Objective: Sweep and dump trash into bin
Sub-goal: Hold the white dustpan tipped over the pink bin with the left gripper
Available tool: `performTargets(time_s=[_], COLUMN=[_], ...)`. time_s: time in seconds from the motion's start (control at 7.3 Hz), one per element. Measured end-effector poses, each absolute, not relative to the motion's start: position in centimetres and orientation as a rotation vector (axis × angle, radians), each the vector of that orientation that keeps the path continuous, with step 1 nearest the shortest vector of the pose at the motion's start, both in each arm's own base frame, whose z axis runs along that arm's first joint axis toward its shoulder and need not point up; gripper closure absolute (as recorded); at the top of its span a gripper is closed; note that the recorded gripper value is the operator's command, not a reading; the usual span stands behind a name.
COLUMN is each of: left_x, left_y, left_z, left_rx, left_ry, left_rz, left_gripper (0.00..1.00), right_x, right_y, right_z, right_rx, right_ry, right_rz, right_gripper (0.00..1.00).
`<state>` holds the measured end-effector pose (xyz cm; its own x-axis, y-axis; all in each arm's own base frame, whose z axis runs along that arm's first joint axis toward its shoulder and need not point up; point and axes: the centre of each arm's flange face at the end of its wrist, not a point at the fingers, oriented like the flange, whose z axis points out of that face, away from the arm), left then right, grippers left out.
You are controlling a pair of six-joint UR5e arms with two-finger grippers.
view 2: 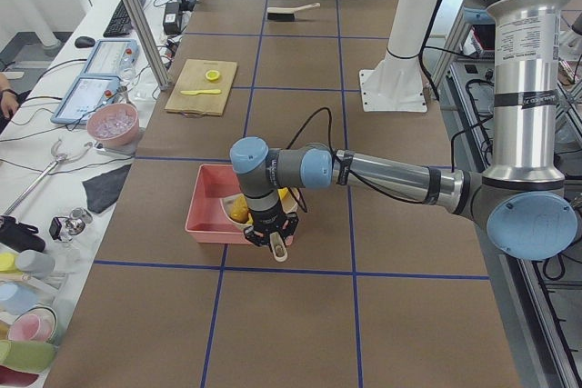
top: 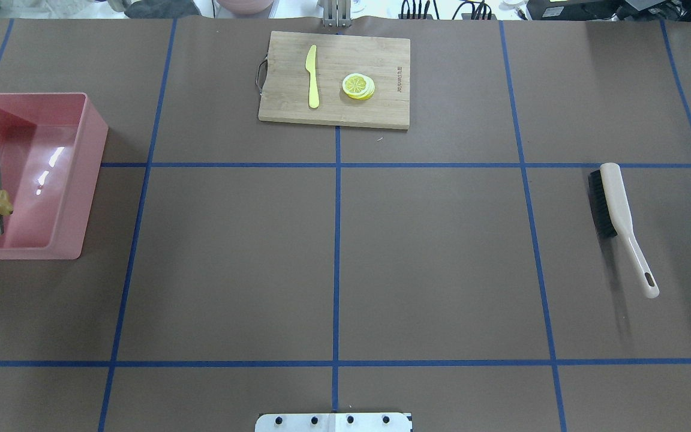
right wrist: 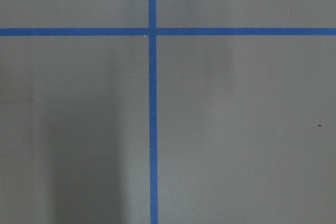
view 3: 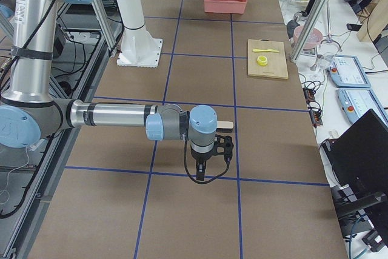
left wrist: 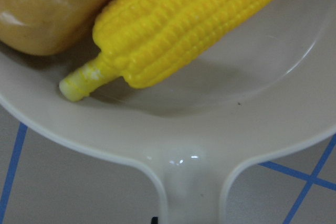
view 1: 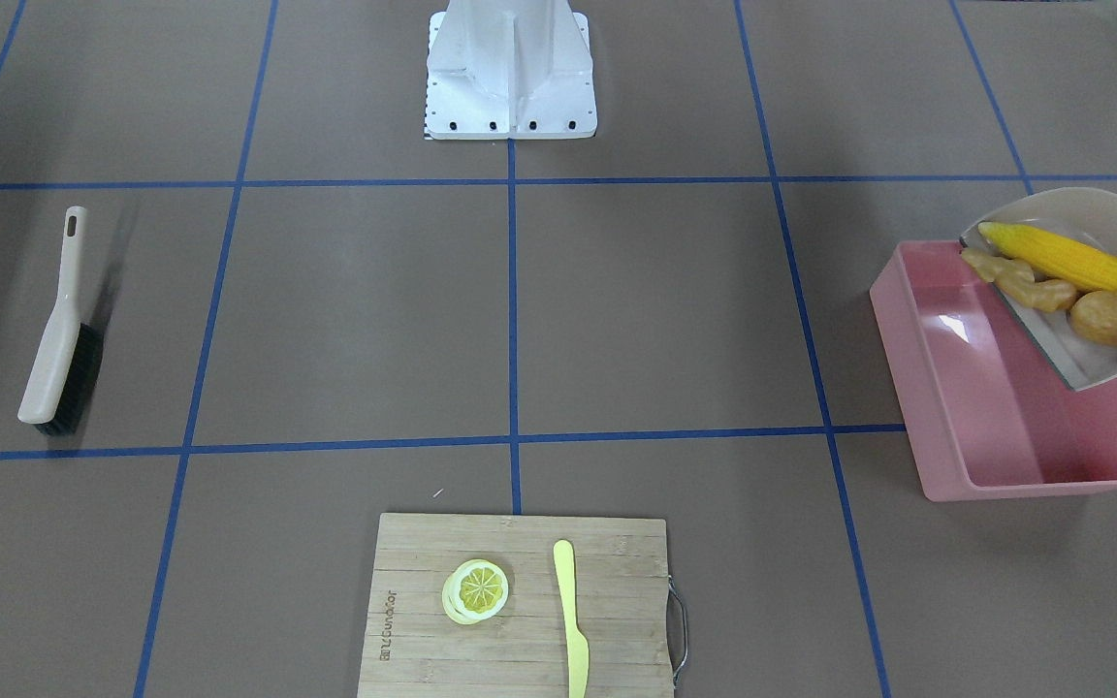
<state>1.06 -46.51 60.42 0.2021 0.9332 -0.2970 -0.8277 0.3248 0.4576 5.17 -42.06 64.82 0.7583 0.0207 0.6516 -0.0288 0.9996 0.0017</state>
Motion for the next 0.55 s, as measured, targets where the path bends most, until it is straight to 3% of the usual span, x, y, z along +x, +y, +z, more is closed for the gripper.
performTargets(time_s=[0.55], left_x=[1.3], left_y=[-48.9], left_z=[58.4], left_rx=[0.086], left_ry=[0.506], left_rz=[1.336], left_gripper=[1.0], right_x=[5.3], right_y=[-41.7], right_z=[65.2], right_rx=[0.009], right_ry=[-0.695], right_rz=[0.028], right_gripper=[0.0])
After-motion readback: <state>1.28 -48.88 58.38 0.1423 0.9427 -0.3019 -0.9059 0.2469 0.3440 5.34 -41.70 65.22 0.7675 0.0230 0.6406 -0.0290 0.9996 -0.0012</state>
